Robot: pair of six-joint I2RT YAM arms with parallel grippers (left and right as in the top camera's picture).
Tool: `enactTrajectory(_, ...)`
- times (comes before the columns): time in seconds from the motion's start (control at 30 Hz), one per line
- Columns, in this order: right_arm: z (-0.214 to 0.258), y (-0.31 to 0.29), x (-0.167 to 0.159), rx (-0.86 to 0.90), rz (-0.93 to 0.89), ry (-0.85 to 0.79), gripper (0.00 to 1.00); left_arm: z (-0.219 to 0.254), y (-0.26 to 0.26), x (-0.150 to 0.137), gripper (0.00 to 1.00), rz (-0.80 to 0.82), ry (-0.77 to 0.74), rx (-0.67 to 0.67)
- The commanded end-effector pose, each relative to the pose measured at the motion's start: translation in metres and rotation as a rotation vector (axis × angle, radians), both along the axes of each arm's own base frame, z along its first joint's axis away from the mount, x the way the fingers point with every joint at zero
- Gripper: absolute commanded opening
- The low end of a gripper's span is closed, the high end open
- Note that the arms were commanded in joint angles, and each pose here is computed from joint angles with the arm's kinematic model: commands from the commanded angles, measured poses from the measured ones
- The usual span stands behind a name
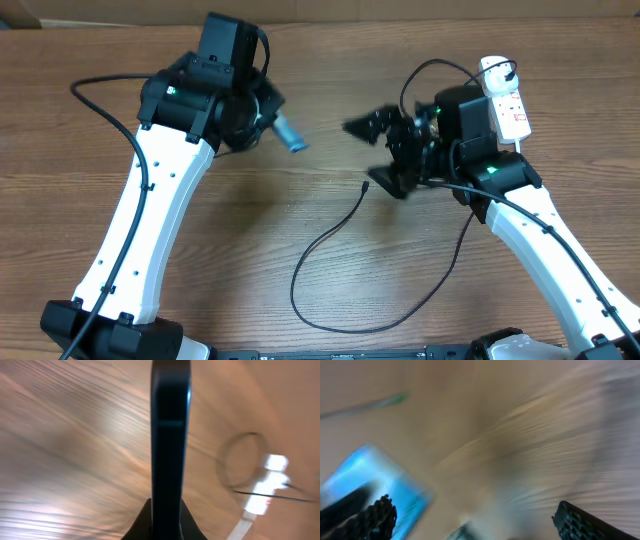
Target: Plug charger to phone and switch on socket
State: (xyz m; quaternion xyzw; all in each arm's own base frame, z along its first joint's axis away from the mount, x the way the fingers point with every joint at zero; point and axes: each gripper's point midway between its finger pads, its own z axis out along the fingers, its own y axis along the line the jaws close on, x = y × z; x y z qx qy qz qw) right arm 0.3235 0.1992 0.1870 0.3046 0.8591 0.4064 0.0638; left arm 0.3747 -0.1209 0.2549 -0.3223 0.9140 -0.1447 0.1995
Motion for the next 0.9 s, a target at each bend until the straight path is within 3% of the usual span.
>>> enactTrajectory(0.0, -0.026, -0.053, 0.013, -0.34, -0.12, -0.063, 1.0, -0.005, 0.027, 0.004, 0.04, -0.122, -0.017, 0.232)
enactTrajectory(0.2, -0.05, -0.088, -0.008, -0.529, -0.165, 0.044, 1.0, -0.044, 0.013, -0.006, 0.04, -0.346, 0.078, 0.266)
enactTrajectory(0.33, -0.055, -0.089, -0.012, -0.575, -0.08, 0.031, 1.0, -0.073, -0.029, -0.016, 0.04, -0.565, 0.118, 0.087)
enactTrajectory(0.5, -0.059, -0.091, -0.019, -0.588, -0.069, 0.059, 1.0, -0.061, -0.088, -0.033, 0.04, -0.899, 0.005, -0.205)
enactTrajectory(0.63, -0.059, -0.092, -0.02, -0.592, -0.062, 0.063, 1.0, -0.052, -0.093, -0.035, 0.04, -0.947, -0.031, -0.282)
enactTrajectory(0.87, -0.058, -0.091, -0.018, -0.625, 0.022, 0.007, 1.0, -0.057, -0.067, -0.026, 0.04, -0.931, -0.039, -0.223)
